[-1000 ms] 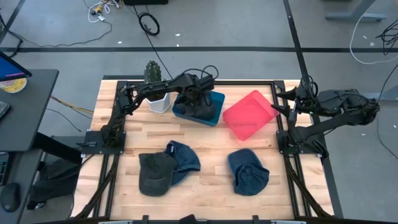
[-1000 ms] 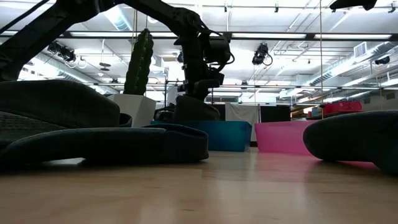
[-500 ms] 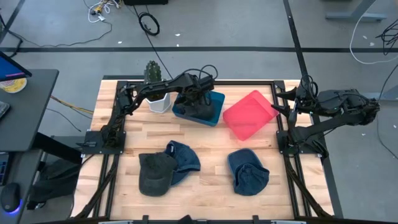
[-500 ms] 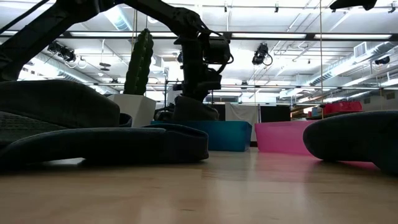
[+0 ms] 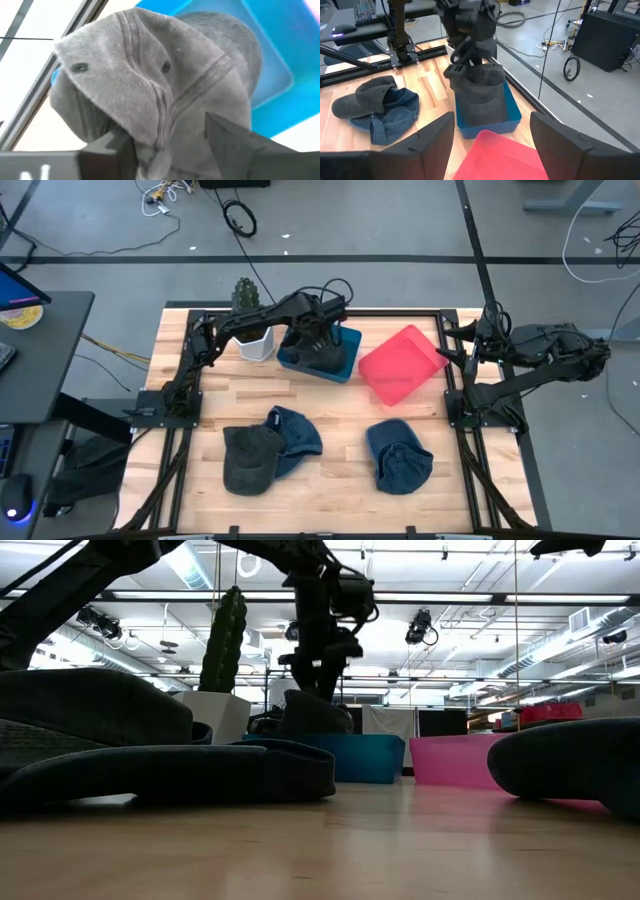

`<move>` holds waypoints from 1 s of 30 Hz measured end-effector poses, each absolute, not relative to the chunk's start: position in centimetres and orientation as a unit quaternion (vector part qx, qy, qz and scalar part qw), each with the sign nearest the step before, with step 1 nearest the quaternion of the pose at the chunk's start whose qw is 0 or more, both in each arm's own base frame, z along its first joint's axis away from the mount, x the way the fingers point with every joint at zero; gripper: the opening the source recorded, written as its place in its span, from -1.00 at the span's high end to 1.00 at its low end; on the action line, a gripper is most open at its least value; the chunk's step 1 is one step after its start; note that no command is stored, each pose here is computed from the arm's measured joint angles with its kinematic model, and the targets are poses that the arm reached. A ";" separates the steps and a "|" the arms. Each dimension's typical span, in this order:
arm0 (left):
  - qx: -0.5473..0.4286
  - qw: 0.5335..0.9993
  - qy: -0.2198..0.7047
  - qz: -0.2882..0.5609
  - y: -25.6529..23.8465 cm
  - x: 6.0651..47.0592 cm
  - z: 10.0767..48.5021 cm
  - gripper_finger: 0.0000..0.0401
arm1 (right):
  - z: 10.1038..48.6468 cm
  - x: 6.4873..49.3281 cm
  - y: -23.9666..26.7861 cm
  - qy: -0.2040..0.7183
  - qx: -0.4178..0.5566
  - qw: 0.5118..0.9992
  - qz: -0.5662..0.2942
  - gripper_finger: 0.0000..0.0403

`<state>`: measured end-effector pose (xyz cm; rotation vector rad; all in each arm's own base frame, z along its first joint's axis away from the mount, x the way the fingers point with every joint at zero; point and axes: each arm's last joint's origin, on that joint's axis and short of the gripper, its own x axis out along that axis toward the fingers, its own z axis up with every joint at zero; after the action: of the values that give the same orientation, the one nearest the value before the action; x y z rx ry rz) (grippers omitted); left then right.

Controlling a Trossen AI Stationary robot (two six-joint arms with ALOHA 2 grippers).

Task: Pick & Place hat
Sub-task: Put the right black cap into the blue bin, then put the black cap into the blue bin

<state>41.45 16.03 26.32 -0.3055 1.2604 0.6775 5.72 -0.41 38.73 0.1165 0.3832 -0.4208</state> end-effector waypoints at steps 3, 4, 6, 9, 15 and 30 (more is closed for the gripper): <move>-0.139 0.753 0.564 0.310 16.0 41.5 27.7 -0.27 | 38.7 5.7 -0.4 0.189 0.057 0.958 -0.208 -0.30; -0.140 0.751 0.566 0.310 16.0 41.3 28.1 -0.32 | 38.7 5.7 -0.4 0.189 0.056 0.958 -0.208 -0.30; -0.146 0.753 0.559 0.316 16.0 41.2 29.1 -0.39 | 38.7 5.7 -0.4 0.189 0.053 0.958 -0.211 -0.30; -0.175 0.743 0.550 0.339 15.9 40.7 30.5 -0.43 | 38.7 5.7 -0.5 0.189 0.050 0.957 -0.214 -0.30; -0.234 0.737 0.525 0.356 13.1 40.6 33.2 -0.35 | 38.6 5.6 -0.5 0.197 0.044 0.956 -0.215 -0.30; -0.141 0.770 0.597 0.175 -3.6 40.6 34.5 0.72 | 38.5 5.6 -0.5 0.210 0.009 0.955 -0.207 -0.30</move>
<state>40.58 -3.60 34.46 -0.3047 1.2951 0.3790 5.56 -0.48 38.50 0.0181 0.4257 -0.4209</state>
